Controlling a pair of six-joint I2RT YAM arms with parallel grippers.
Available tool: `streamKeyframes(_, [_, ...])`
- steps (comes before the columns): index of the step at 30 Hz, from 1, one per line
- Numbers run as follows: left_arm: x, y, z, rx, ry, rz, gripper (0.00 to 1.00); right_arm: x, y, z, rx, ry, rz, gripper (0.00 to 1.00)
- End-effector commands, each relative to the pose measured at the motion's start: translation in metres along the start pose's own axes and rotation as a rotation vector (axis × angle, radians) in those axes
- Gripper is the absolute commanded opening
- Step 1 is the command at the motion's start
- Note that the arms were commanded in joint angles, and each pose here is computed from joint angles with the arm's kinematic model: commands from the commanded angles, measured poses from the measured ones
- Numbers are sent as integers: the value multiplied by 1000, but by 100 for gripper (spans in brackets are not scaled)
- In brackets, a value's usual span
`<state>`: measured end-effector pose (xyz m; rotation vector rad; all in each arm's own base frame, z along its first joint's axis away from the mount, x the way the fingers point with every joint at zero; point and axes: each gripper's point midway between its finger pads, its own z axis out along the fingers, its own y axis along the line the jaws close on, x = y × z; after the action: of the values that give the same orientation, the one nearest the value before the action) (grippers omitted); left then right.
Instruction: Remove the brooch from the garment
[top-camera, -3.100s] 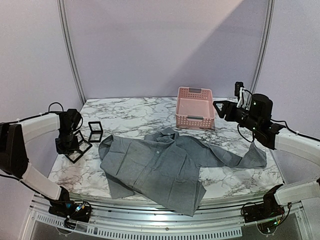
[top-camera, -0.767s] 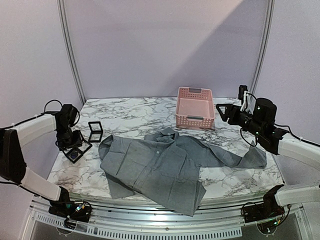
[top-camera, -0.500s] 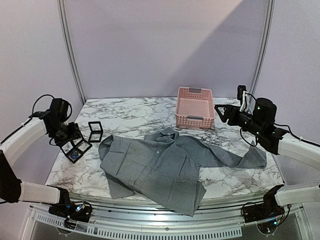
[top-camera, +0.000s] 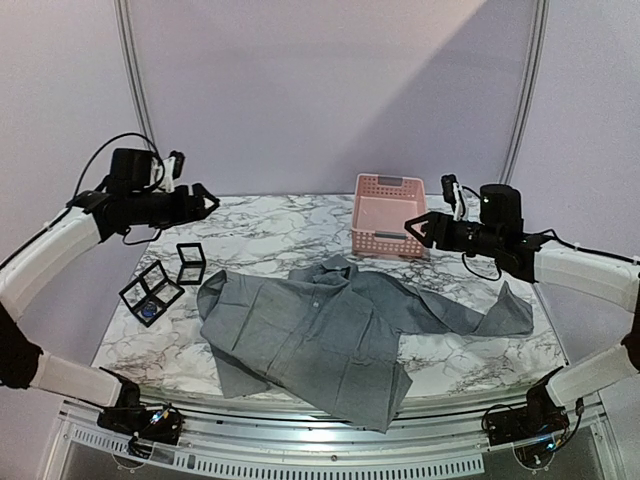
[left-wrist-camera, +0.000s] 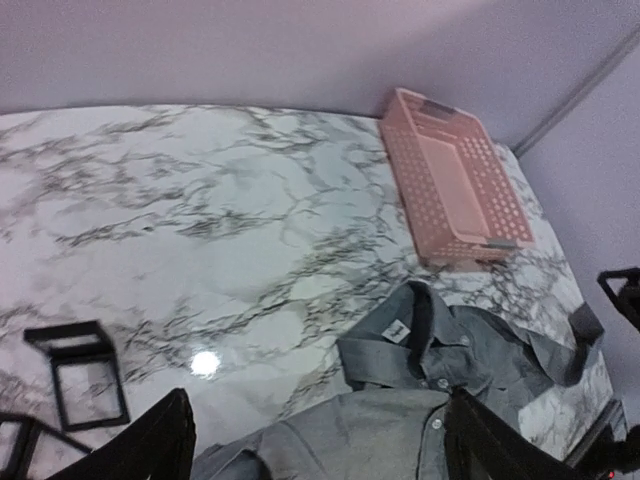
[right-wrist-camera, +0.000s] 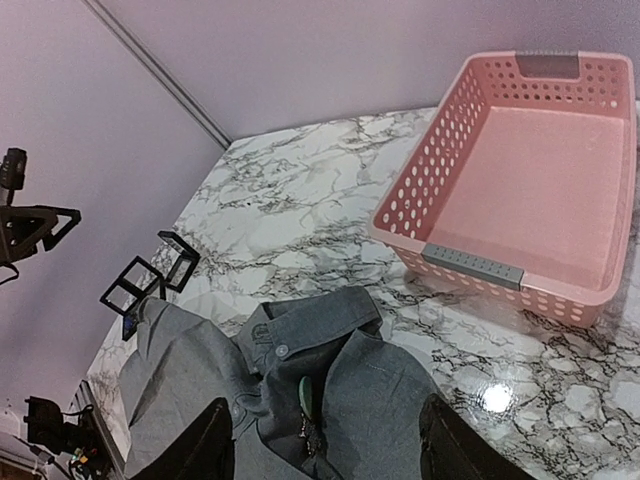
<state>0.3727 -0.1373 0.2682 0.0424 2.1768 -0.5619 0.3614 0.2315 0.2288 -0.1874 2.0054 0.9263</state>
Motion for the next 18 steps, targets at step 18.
streamKeyframes(18, [78, -130, 85, 391, 161, 215, 88, 119, -121, 2, 663, 507, 90, 64])
